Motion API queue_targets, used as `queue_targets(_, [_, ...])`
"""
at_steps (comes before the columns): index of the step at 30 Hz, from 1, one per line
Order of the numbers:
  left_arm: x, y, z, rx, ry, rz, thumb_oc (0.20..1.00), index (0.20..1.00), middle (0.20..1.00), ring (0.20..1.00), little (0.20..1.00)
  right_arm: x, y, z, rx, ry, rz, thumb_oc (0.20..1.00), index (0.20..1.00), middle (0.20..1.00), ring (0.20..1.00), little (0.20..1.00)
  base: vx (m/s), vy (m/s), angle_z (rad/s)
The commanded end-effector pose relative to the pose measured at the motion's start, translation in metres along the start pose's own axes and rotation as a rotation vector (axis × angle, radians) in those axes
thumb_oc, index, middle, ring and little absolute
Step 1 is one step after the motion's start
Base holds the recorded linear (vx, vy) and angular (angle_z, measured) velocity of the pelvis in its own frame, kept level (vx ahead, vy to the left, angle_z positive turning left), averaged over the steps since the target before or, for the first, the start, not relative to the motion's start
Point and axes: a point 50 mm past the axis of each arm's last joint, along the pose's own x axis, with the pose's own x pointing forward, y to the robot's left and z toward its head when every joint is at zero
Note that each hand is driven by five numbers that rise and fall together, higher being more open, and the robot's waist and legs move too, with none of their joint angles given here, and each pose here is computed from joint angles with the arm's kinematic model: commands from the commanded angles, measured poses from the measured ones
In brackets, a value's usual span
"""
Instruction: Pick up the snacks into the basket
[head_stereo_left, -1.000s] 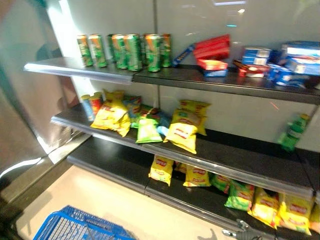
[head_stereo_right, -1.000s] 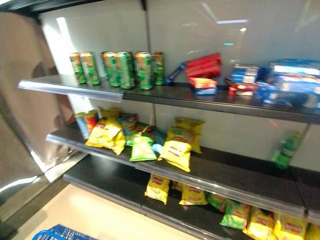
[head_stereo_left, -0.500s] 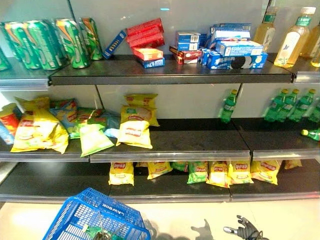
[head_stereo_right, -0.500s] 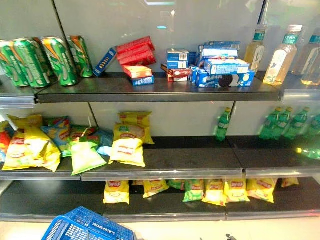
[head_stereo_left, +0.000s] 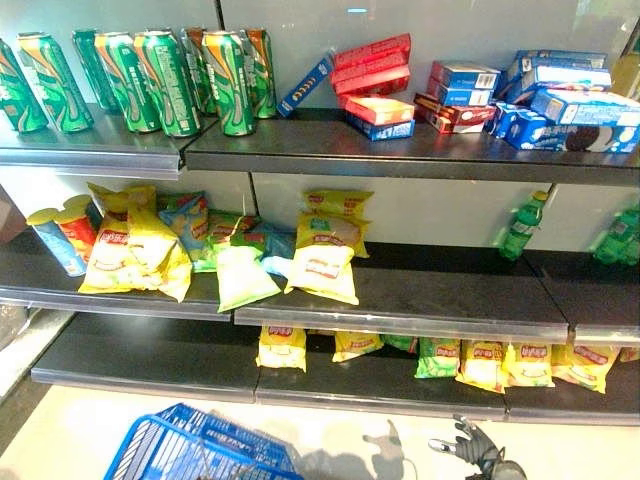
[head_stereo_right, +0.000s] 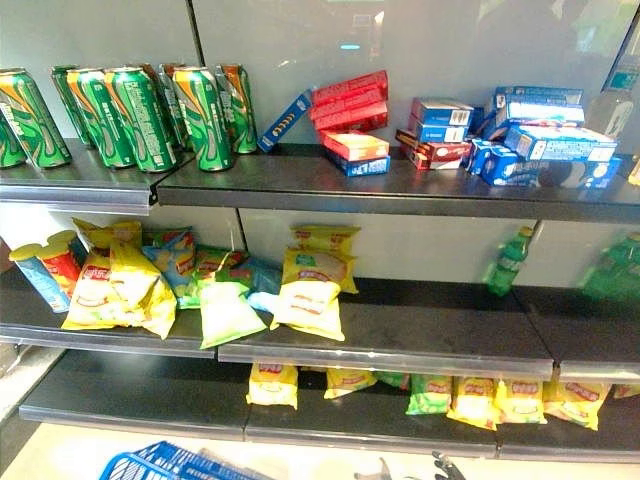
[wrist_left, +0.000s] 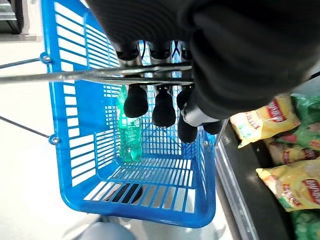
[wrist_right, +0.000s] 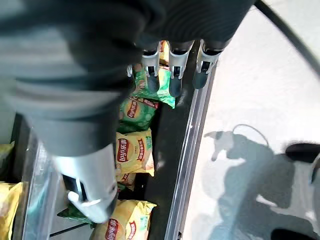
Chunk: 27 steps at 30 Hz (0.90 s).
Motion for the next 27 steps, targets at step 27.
queue_targets(27, [-0.003, 0.045, 0.120, -0.164, -0.478, 0.080, 0.200, 0.200, 0.200, 0.200, 0.200, -0.012, -0.054, 0.337, -0.103, -0.739, -0.262, 1.000, 1.000, 1.000, 1.000, 1.000, -0.05, -0.078, 0.28])
